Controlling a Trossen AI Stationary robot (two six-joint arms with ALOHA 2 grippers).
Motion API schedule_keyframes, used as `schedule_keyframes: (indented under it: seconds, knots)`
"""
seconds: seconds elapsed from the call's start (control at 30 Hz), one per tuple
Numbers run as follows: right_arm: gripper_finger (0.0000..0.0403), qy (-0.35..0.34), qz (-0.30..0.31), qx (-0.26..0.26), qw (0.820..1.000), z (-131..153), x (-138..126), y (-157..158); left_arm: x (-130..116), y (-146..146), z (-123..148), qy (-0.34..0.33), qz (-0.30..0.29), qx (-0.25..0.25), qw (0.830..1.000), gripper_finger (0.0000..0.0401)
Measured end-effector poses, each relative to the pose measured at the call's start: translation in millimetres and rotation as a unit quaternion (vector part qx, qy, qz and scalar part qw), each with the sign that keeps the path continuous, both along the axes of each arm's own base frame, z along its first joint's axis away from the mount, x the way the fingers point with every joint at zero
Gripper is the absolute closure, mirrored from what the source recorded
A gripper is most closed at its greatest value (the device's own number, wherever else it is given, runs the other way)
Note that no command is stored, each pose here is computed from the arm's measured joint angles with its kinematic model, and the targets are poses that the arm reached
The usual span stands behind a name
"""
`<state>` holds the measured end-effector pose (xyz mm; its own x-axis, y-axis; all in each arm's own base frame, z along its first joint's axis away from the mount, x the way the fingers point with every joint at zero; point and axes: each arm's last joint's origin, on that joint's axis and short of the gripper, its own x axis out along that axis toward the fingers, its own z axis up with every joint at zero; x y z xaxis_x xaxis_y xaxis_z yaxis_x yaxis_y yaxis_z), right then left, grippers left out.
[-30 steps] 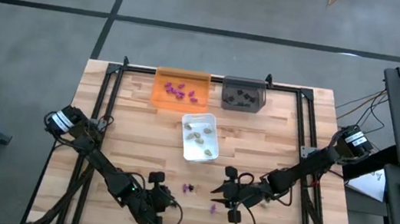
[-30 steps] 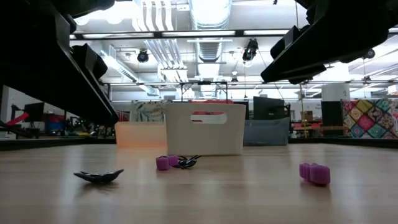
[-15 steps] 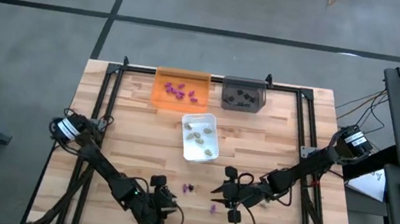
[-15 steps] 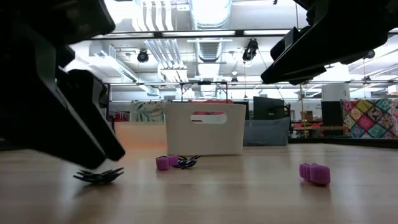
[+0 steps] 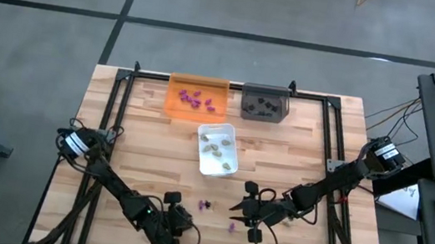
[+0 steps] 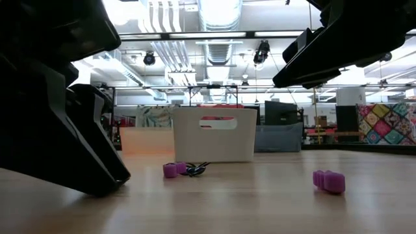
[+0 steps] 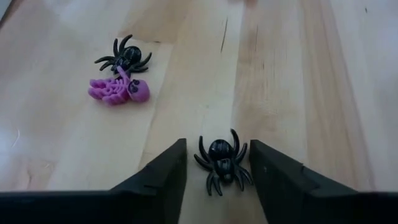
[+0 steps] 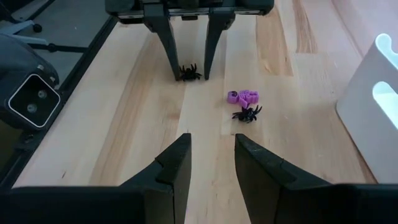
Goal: Sort Halloween decoration
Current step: Put the black spider toy into the black bin
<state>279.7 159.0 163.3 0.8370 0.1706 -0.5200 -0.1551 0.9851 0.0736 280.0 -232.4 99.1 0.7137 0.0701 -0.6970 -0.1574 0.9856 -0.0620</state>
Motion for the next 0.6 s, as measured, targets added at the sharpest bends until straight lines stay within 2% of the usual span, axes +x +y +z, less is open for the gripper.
schedule_keyframes:
  seconds: [0.27,0.6]
  knots:
    - [0.0291,0.0,0.0,0.0,1.0,-0.2,0.0,-0.1,-0.8,0.5,2.1,0.003,-0.002,-0.002,1.0,0.0319]
    - [0.0291,0.0,0.0,0.0,1.0,-0.2,0.0,0.0,-3.4,0.8,16.5,0.002,-0.025,-0.009,1.0,0.0322]
